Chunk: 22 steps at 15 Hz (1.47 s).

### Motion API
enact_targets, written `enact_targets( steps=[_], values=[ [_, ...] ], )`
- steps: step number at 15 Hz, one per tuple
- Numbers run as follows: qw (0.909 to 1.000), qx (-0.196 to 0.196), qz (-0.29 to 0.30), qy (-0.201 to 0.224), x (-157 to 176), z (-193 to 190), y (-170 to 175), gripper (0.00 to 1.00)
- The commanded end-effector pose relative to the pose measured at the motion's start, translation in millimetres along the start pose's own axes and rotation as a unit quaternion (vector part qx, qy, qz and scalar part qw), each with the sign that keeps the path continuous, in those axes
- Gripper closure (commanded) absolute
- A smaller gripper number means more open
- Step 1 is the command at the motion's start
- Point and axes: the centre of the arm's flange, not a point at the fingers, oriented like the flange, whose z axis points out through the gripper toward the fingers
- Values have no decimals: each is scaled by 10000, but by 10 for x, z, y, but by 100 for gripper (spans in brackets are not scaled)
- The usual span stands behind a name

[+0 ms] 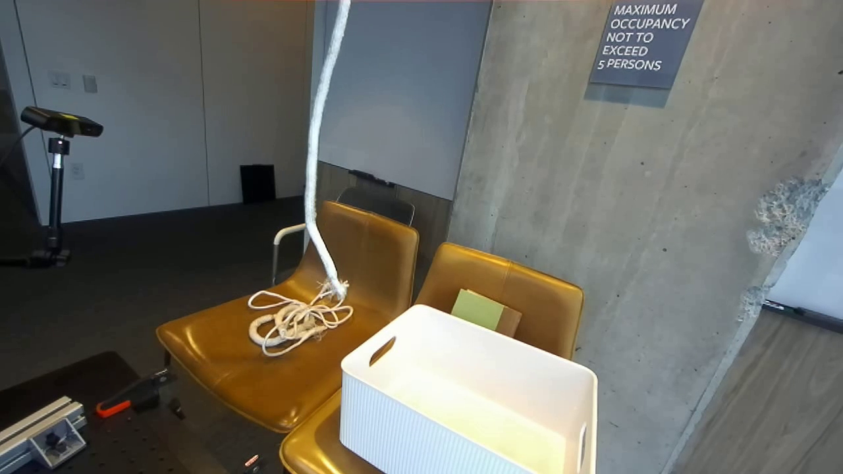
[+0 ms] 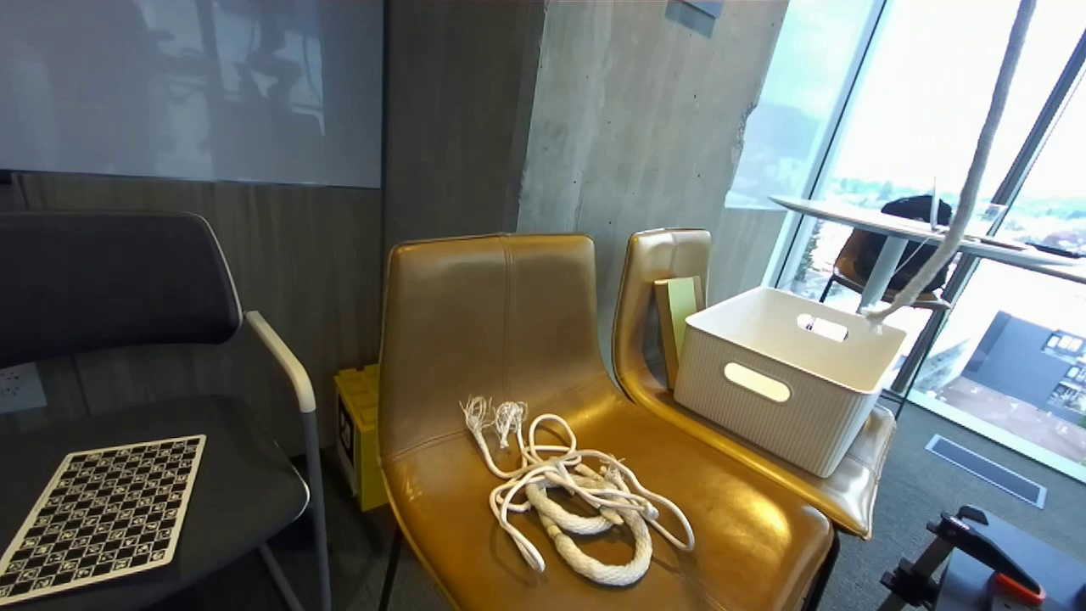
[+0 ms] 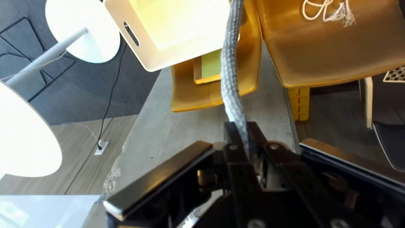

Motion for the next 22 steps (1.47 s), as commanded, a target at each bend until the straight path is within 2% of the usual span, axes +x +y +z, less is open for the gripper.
enact_targets(
  steps=[1,6,10,17,22],
  values=[
    [9987,81,92,-490,717,126,527,97],
    [9950,-55,278,-953,1092,923,1258,97],
    [9927,5,273,-1177,1319,1463,1589,97],
    [9843,342,310,-1701,1519,2332,1628,97],
    [9742,312,243,-2220,1474,3336,1535,97]
  ],
)
